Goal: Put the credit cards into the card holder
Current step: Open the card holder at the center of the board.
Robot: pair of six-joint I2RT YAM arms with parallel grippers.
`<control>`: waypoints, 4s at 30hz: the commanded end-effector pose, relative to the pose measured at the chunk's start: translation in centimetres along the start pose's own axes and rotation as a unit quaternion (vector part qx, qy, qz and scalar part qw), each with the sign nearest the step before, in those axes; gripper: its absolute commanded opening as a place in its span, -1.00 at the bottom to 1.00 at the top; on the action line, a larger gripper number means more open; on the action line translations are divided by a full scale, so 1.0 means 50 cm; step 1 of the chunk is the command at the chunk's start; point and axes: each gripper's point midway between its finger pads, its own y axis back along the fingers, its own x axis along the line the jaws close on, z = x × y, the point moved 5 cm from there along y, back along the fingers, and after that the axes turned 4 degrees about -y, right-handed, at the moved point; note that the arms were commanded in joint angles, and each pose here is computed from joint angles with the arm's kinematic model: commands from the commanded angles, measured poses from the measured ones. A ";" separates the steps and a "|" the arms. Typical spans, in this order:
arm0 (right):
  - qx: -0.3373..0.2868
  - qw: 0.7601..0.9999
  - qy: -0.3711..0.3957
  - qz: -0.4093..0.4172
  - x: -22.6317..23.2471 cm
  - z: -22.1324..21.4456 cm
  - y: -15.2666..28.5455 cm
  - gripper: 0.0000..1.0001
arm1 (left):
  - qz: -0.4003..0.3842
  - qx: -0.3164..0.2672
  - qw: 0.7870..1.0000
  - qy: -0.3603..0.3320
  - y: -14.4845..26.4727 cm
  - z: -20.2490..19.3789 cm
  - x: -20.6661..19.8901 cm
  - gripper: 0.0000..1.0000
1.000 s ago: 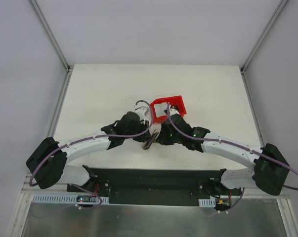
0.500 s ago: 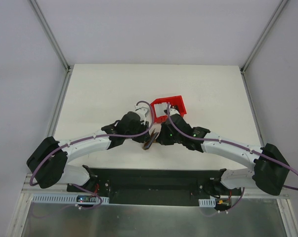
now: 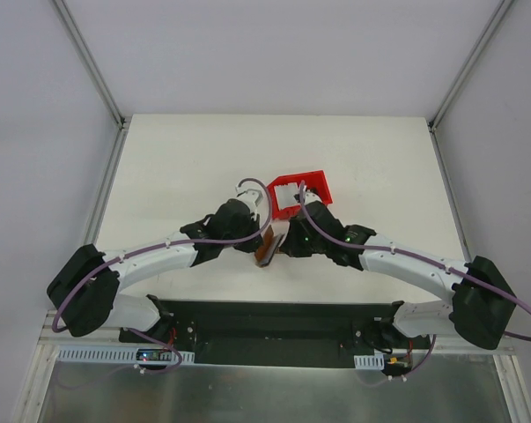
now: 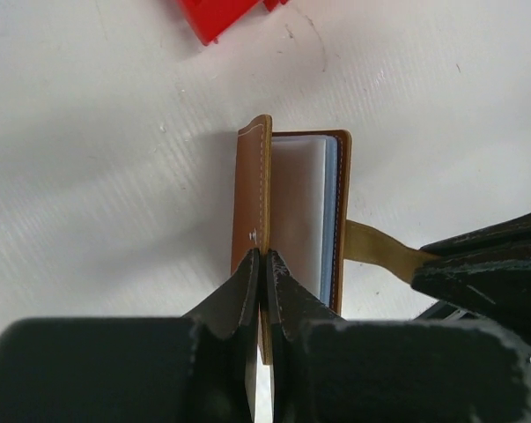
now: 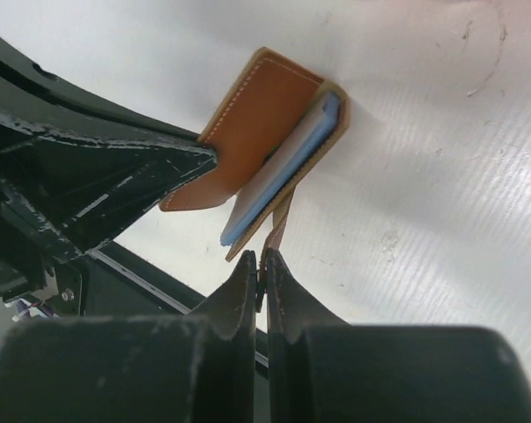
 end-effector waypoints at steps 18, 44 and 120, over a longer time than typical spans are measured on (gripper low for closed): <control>0.096 0.990 -0.021 -0.099 -0.088 -0.003 0.042 -0.99 | 0.093 0.011 0.978 0.187 0.062 -0.067 0.039 -1.00; 0.116 0.973 -0.047 -0.192 -0.238 -0.037 -0.048 -0.90 | -0.006 0.028 0.986 0.164 0.038 -0.103 0.009 -0.87; 0.142 0.974 -0.041 -0.173 -0.217 -0.034 -0.041 -0.78 | -0.017 -0.015 0.984 0.179 0.038 -0.054 0.005 -1.00</control>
